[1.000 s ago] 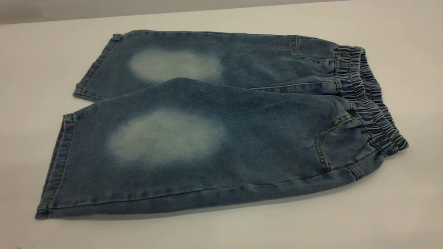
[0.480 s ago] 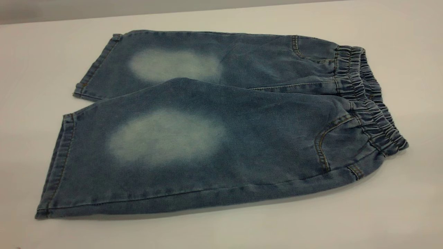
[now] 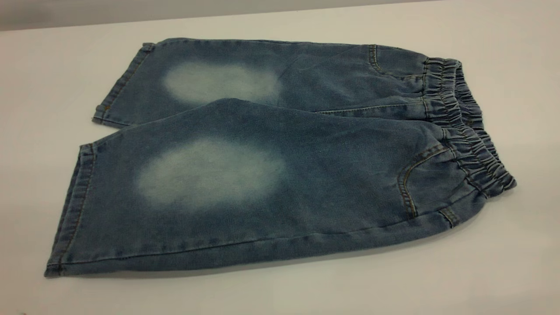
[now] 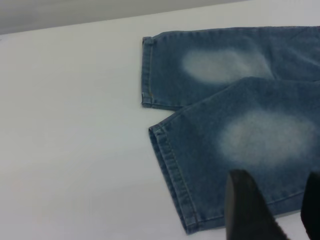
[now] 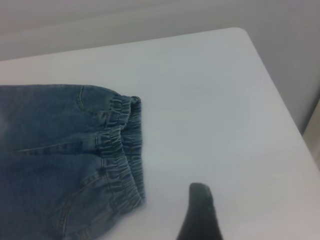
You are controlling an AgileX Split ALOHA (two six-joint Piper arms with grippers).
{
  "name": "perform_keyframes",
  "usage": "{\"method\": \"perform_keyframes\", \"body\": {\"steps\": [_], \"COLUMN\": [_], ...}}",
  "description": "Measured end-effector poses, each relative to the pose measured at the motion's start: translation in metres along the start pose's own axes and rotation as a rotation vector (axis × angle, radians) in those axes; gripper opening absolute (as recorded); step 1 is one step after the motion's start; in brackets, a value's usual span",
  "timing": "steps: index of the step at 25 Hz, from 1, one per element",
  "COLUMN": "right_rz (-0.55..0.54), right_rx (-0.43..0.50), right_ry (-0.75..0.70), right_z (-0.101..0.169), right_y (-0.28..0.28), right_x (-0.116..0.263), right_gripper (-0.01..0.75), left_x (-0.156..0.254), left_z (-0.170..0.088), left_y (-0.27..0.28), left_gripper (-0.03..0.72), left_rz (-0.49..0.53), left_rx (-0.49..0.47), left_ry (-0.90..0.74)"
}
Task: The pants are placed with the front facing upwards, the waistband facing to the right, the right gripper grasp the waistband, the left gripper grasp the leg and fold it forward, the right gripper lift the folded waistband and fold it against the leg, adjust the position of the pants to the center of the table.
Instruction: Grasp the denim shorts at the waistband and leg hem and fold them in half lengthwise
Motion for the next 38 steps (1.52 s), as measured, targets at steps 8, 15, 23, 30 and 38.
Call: {"method": "perform_keyframes", "body": {"steps": [8, 15, 23, 30, 38], "right_rz": [0.005, 0.114, 0.339, 0.536, 0.685], "right_rx": [-0.07, -0.16, -0.094, -0.058, -0.041], "right_ry": [0.027, -0.049, -0.097, -0.151, -0.185], "right_z": [0.013, 0.042, 0.048, 0.055, 0.06], "right_y": [0.002, -0.027, -0.087, -0.14, -0.2], "right_x": [-0.003, -0.018, -0.013, 0.011, 0.046], "right_gripper": [0.468, 0.468, 0.46, 0.443, 0.44], "left_x": [-0.009, -0.054, -0.057, -0.026, 0.015], "left_z": [-0.002, 0.01, 0.021, 0.022, 0.005], "left_y": [0.002, -0.019, -0.093, -0.162, -0.203], "left_gripper": [0.272, 0.272, 0.272, 0.272, 0.272], "left_rz": [-0.029, -0.034, 0.258, 0.474, 0.642], "left_rx": [0.013, -0.003, 0.069, 0.173, 0.318], "left_ry": [0.023, -0.008, -0.215, -0.293, -0.32]}}
Point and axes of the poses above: a point on each arm's last joint axis where the gripper is mounted, y pointing back along that axis away from the gripper, z along the wrist's bending axis when the last joint is at zero, x = y × z, the point moved 9 cm from there along -y, pointing out along that axis toward the gripper, and after that the axes turned 4 degrees about -y, right-handed, at the moved point
